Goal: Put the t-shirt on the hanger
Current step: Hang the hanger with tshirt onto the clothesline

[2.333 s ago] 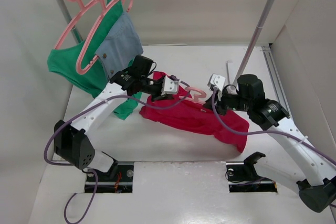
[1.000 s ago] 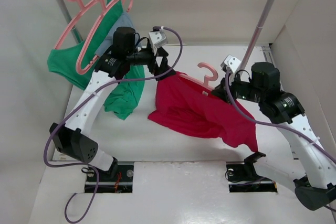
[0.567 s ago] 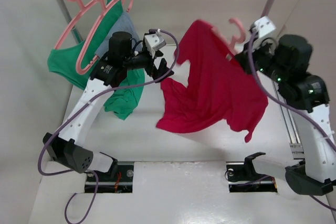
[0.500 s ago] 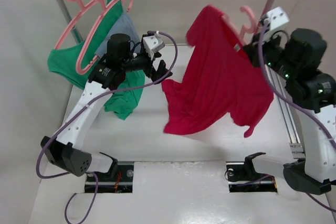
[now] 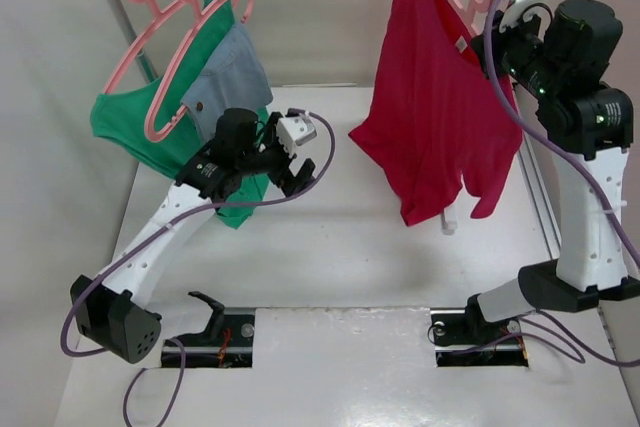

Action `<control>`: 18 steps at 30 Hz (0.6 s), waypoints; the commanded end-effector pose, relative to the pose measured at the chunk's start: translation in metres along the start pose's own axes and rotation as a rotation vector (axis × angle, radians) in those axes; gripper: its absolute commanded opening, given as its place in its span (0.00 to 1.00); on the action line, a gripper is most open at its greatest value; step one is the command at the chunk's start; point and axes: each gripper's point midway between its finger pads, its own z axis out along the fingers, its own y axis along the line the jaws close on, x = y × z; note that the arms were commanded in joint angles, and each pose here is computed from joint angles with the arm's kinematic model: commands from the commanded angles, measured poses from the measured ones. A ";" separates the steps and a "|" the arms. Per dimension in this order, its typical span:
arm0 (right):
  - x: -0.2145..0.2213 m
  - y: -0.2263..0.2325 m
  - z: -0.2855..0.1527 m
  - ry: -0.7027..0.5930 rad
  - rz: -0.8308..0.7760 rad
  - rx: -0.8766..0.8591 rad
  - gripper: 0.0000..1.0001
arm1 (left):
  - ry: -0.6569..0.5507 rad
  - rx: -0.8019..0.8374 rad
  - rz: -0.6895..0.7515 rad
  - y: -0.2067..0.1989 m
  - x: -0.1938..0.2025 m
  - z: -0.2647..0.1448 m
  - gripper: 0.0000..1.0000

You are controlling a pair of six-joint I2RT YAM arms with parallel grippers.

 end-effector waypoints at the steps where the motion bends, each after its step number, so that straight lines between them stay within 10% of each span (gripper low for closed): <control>1: -0.044 -0.026 -0.006 -0.152 -0.005 0.090 0.00 | 0.030 -0.040 0.040 -0.002 0.012 -0.004 1.00; 18: -0.039 -0.046 0.010 -0.203 0.128 0.196 0.00 | 0.022 -0.033 0.063 -0.009 0.020 -0.011 1.00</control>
